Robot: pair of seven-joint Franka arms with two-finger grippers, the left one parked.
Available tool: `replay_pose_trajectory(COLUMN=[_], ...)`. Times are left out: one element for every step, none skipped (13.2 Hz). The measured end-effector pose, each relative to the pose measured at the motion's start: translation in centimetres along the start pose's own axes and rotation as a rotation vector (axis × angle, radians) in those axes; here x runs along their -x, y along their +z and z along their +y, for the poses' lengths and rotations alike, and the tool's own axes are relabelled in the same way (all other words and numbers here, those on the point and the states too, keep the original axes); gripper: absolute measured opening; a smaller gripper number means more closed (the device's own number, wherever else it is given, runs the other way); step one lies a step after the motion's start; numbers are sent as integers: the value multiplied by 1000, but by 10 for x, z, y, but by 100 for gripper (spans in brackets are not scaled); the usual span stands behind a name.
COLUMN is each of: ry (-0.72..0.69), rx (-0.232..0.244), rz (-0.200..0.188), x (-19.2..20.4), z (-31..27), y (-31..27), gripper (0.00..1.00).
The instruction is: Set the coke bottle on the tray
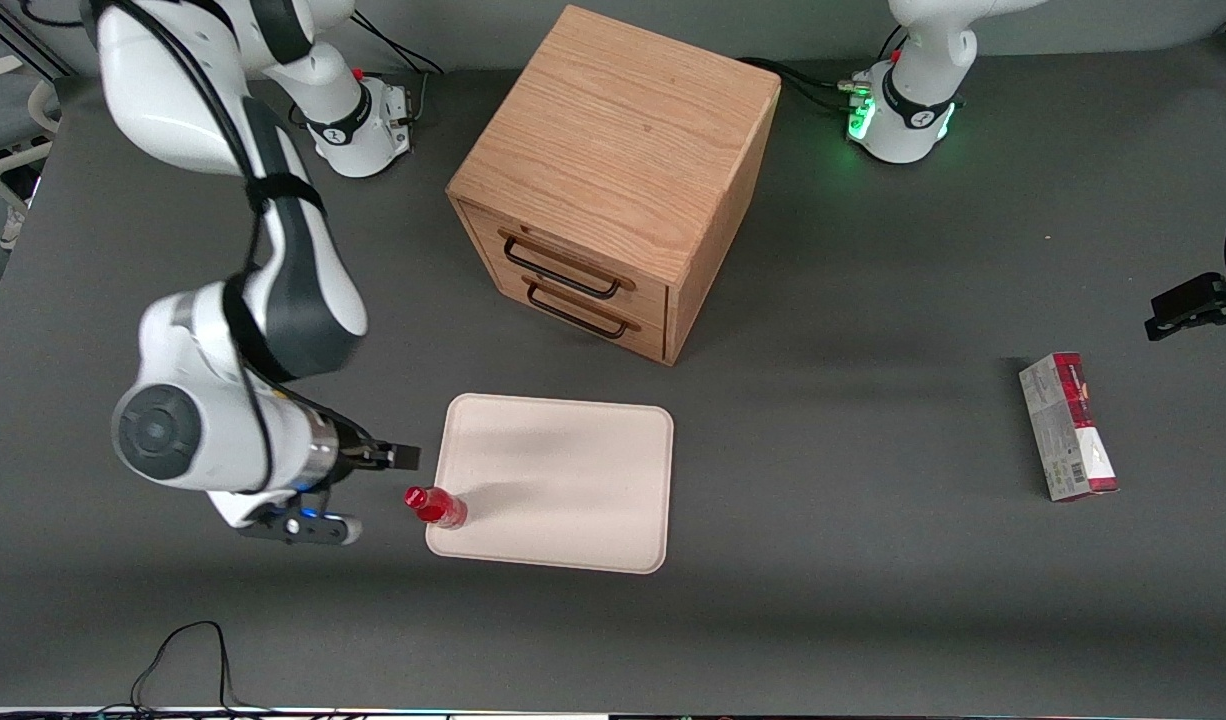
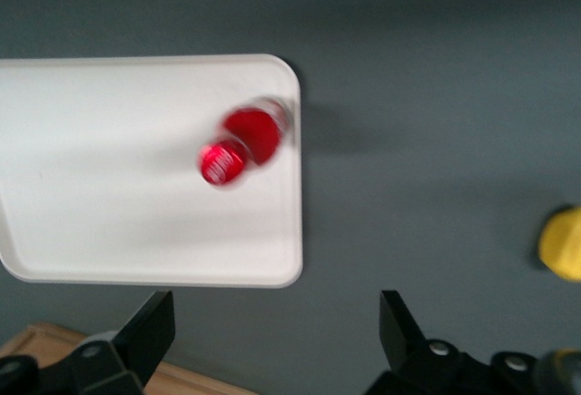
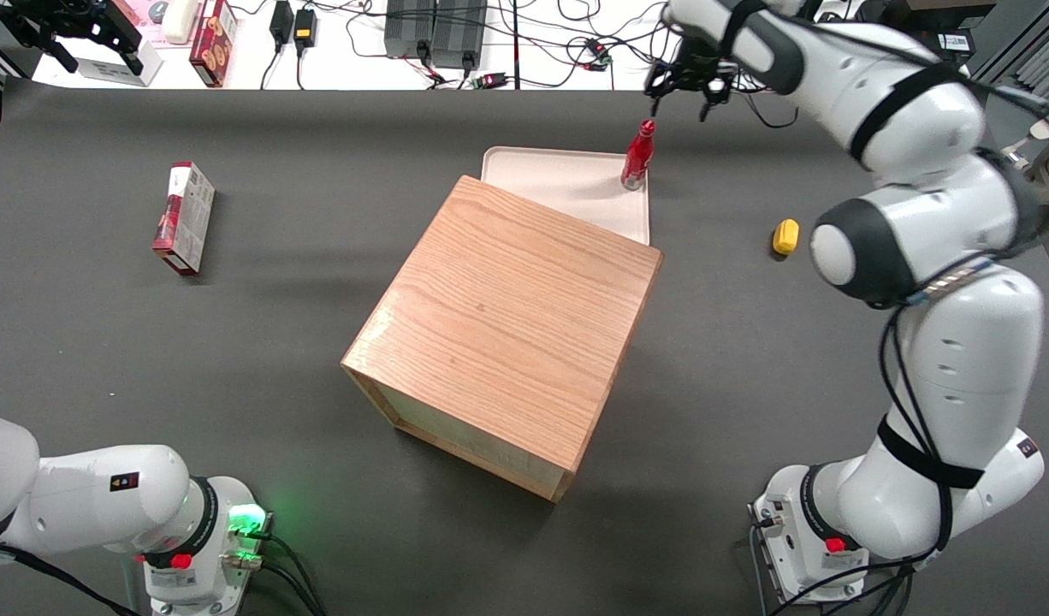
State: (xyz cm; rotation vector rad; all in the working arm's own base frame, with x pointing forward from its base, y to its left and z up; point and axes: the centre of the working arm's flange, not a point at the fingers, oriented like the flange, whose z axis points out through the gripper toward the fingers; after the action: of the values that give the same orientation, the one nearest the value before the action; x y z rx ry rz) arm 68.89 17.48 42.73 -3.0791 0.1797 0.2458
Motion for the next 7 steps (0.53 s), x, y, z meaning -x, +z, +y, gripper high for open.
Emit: replay_pose_trajectory(ry=[5, 9, -1, -13, -20, -20, -17], rx=[-1, -1, -2, -6, -7, -1, 6], rz=[-8, -14, -17, -15, -9, -3, 0], x=[11, 24, 38, 53, 69, 84, 98], z=[21, 44, 68, 93, 117, 135, 145], y=[-11, -23, -35, -47, -60, -70, -78], gripper=[100, 100, 100, 100, 100, 100, 100])
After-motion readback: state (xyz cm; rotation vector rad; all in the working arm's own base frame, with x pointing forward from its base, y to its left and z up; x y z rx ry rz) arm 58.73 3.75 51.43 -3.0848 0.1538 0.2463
